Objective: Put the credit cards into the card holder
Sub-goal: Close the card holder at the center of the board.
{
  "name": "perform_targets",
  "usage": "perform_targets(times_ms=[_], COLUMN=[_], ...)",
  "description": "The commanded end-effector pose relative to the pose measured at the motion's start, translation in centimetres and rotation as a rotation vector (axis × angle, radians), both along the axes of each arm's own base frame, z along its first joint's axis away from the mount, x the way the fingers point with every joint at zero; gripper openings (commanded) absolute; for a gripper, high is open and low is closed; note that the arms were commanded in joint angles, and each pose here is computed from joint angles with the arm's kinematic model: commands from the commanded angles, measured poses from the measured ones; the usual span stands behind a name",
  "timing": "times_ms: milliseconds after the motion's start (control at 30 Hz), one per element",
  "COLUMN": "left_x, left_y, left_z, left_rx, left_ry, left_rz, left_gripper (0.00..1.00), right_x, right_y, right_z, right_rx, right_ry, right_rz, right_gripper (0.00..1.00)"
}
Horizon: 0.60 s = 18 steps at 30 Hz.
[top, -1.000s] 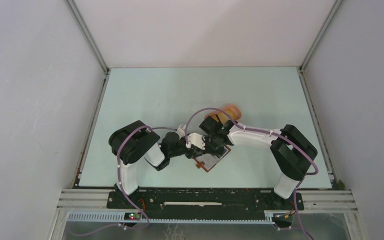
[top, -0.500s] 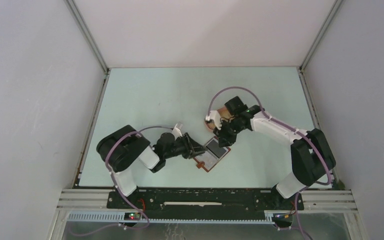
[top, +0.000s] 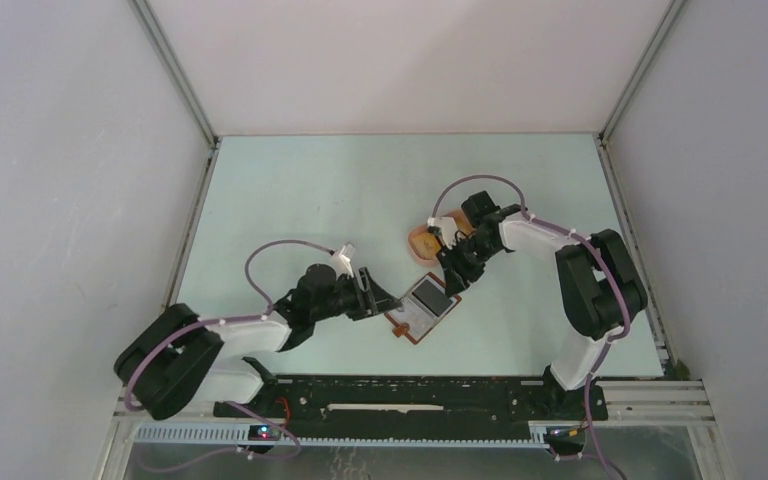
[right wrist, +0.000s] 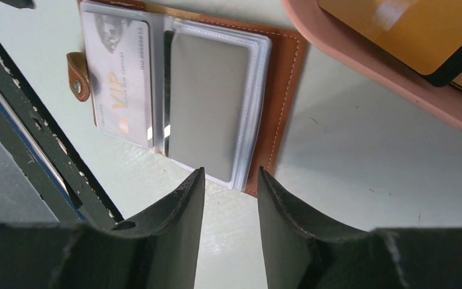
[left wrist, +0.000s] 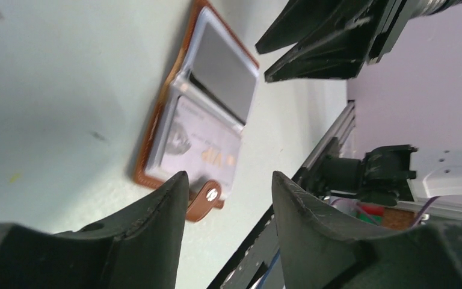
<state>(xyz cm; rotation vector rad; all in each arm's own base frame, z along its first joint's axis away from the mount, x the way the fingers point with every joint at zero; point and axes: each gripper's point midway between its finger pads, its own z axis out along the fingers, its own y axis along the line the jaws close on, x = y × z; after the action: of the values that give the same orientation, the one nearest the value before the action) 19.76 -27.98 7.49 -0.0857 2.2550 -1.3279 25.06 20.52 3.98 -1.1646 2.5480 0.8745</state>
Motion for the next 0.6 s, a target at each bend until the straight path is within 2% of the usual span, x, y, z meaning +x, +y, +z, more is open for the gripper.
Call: perform_targets(times_ms=[0,233,567], left_x=[-2.6,-4.8,-5.3], left_y=[3.0,2.9,1.0], left_z=[-3.5,-3.9,-4.2], left_rx=[0.174,0.104,0.012], left_ry=[0.044,0.142,0.239], left_rz=[-0.038,-0.053,-0.049], left_gripper=[0.60,0.72,0.81], right_x=[1.1,0.9,0.2], right_y=[0.1,-0.4,-0.2], right_z=[-0.1,-2.0,-2.9], right_rx=[-0.027,-0.090,-0.123], right_ry=[0.019,0.077,0.111], right_rz=[-0.051,-0.070,-0.047], right_gripper=[0.46,0.45,0.42])
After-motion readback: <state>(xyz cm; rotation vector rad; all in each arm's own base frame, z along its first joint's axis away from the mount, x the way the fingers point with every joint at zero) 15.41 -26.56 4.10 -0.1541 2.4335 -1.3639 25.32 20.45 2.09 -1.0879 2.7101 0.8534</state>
